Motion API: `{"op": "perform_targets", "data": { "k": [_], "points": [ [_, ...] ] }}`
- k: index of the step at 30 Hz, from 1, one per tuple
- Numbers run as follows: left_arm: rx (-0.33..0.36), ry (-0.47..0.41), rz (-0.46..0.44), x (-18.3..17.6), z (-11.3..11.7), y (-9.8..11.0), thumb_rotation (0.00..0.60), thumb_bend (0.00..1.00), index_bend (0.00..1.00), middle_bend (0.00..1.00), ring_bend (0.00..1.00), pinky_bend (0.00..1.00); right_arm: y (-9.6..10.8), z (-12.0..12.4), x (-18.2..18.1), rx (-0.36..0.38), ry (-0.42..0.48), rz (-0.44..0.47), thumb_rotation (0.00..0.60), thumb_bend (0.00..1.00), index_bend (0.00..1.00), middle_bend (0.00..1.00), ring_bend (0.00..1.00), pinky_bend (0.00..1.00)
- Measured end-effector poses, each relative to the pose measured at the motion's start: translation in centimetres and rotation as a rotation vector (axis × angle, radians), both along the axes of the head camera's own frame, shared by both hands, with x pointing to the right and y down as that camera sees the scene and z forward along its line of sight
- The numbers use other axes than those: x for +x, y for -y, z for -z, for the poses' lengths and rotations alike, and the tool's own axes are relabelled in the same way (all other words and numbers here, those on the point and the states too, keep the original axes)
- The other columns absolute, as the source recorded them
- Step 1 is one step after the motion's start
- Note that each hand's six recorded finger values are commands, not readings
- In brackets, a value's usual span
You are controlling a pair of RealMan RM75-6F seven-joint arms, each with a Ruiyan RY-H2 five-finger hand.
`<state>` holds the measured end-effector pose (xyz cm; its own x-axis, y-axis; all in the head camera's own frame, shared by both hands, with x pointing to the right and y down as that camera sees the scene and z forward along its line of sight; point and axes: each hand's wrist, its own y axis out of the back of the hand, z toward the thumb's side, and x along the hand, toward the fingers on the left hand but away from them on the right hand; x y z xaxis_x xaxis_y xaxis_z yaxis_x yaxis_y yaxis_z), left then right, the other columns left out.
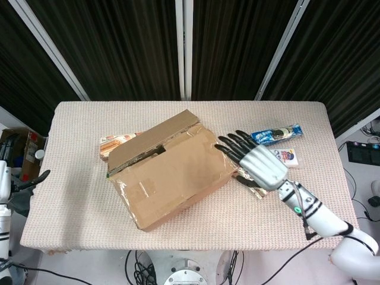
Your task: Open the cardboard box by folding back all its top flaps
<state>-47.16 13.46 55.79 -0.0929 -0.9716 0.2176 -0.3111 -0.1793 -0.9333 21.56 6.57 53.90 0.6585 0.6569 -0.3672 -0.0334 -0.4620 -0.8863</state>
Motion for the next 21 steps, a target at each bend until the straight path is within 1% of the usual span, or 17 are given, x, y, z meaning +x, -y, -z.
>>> {"op": "perform_targets", "data": {
  "k": [1,3,5,7,12,13,17,21],
  "points": [
    [-0.007,0.006,-0.013,-0.3,-0.1,-0.6,0.251,0.0,0.11,0.11,0.11,0.19,0.5,-0.1,-1.3,-0.017,-0.007,0.025,0.6,0.18,0.0,0.0,0.0,0.0],
    [-0.033,0.021,-0.033,-1.0,-0.4,-1.9,0.202,0.0,0.11,0.11,0.11,0.19,1.0,-0.4,-3.3,-0.044,-0.02,0.061,0.6,0.18,0.0,0.0,0.0,0.0],
    [-0.061,0.034,-0.037,-1.4,-0.6,-2.9,0.12,0.0,0.11,0.12,0.1,0.19,1.6,-0.7,-5.4,-0.076,-0.031,0.093,0.6,0.18,0.0,0.0,0.0,0.0],
    [-0.085,0.048,-0.04,-1.6,-0.9,-3.5,0.086,0.0,0.12,0.12,0.1,0.19,2.1,-1.0,-7.3,-0.107,-0.038,0.114,0.6,0.18,0.0,0.0,0.0,0.0],
    [-0.117,0.065,-0.058,-1.2,-1.3,-4.3,0.065,0.0,0.13,0.13,0.1,0.18,3.4,-2.1,-11.6,-0.168,-0.065,0.152,0.6,0.21,0.0,0.0,0.0,0.0],
    [-0.117,0.064,-0.062,-1.1,-1.3,-4.4,0.065,0.0,0.13,0.13,0.1,0.18,3.8,-2.4,-12.9,-0.18,-0.074,0.159,0.6,0.22,0.0,0.0,0.0,0.0],
    [-0.111,0.061,-0.085,-0.5,-1.2,-4.7,0.061,0.0,0.13,0.13,0.11,0.18,4.3,-3.5,-15.8,-0.222,-0.103,0.161,0.6,0.24,0.0,0.0,0.0,0.0],
    [-0.109,0.046,-0.109,0.0,-0.9,-5.0,0.062,0.0,0.13,0.13,0.11,0.18,4.4,-5.0,-17.8,-0.268,-0.142,0.15,0.6,0.27,0.0,0.01,0.0,0.0]
  ]
}}
